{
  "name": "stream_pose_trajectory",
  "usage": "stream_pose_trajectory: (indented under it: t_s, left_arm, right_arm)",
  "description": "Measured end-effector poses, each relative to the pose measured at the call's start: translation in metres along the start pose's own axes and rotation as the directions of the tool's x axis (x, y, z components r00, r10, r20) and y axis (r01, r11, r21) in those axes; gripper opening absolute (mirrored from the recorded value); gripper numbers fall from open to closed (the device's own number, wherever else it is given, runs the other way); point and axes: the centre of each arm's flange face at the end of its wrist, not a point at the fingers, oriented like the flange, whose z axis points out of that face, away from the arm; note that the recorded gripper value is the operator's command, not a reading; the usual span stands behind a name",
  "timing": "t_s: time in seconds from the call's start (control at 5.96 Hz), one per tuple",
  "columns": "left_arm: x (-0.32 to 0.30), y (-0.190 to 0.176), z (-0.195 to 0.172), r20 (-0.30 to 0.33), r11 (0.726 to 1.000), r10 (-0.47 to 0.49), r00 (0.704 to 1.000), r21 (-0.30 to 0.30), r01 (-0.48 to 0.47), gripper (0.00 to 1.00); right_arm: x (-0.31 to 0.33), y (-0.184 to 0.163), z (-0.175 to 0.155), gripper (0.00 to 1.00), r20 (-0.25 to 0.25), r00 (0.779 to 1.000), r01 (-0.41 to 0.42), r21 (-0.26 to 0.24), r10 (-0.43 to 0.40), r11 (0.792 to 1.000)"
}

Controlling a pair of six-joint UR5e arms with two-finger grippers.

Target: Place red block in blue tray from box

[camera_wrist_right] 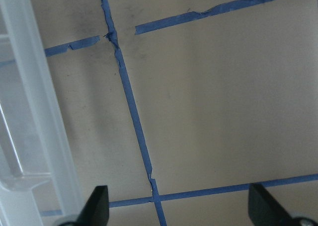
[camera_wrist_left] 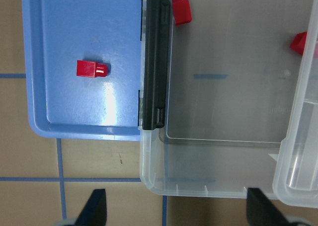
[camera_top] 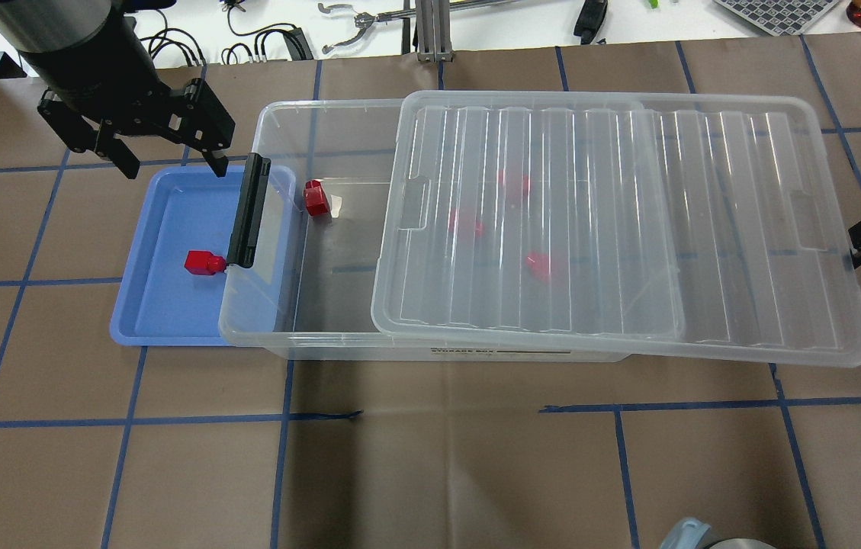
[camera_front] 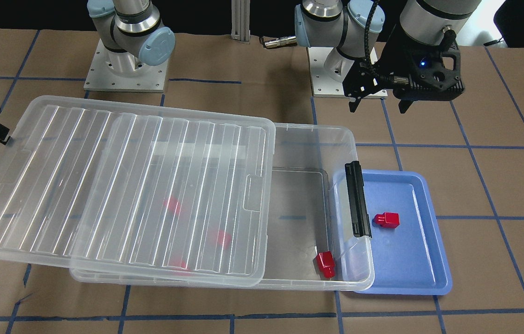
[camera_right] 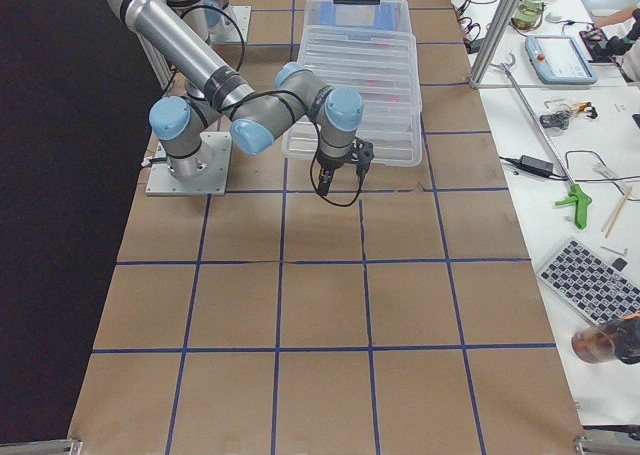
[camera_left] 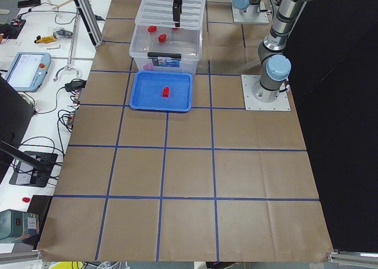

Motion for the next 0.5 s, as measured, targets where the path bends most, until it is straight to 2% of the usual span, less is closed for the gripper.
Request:
stream_pose_trajectory:
  t_s: [0.17,0.5]
  left_arm:
    - [0.001,0.001,0.001,-0.001,1.0,-0.027,1.0,0.014,0.027,0.98]
    - [0.001,0.001,0.0,-0.001,0.999,0.0,1.0,0.042,0.0,0.98]
  right_arm:
    - [-0.01,-0.001,0.001,1.0,0.002,1.0,0.008,0.0,-0.008,1.0]
    - [-0.033,-0.004,0.002,1.0,0.007,0.999,0.046,0.005,-0.046,0.999]
